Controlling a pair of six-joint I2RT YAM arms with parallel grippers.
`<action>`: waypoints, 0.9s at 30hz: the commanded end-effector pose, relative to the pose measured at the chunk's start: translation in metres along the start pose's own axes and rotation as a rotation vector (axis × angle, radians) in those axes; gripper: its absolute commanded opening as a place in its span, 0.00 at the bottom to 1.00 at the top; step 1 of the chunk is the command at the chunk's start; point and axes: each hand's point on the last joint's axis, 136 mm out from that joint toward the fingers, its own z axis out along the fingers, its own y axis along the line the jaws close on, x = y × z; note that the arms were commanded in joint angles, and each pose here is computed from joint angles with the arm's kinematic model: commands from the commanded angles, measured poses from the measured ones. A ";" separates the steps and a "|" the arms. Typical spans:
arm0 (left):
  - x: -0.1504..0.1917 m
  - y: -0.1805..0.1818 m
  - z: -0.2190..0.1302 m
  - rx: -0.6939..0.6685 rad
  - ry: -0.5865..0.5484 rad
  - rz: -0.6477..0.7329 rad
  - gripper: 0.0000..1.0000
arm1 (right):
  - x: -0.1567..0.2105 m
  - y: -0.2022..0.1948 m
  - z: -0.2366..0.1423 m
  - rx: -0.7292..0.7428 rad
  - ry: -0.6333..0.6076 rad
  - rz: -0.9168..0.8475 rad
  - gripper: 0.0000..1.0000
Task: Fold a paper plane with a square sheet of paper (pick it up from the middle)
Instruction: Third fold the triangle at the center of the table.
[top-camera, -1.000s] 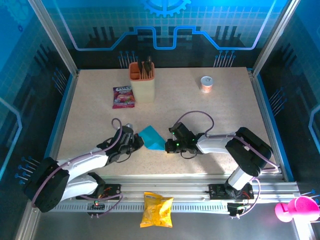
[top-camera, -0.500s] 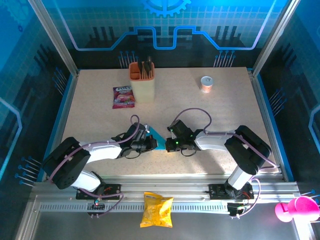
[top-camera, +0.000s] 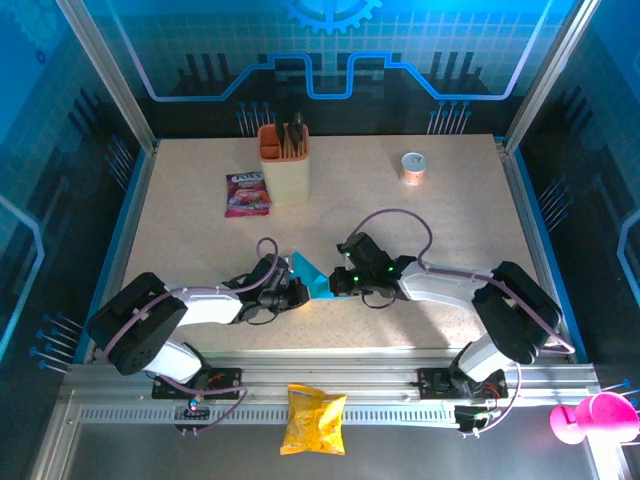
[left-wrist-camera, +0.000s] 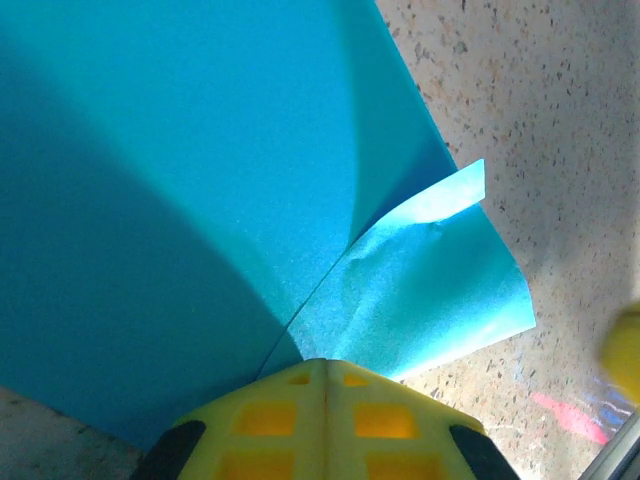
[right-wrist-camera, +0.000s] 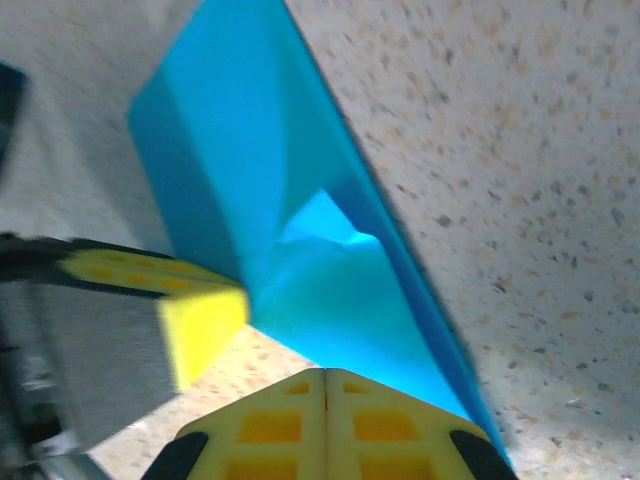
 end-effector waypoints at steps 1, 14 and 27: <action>0.006 0.023 0.001 -0.075 -0.011 -0.033 0.00 | -0.011 0.012 -0.008 -0.001 -0.072 0.080 0.00; 0.010 0.034 0.003 -0.101 -0.008 -0.051 0.00 | -0.001 0.025 0.023 0.095 -0.242 0.231 0.00; 0.013 0.040 0.003 -0.124 0.005 -0.052 0.00 | 0.019 -0.003 0.058 0.160 -0.267 0.325 0.00</action>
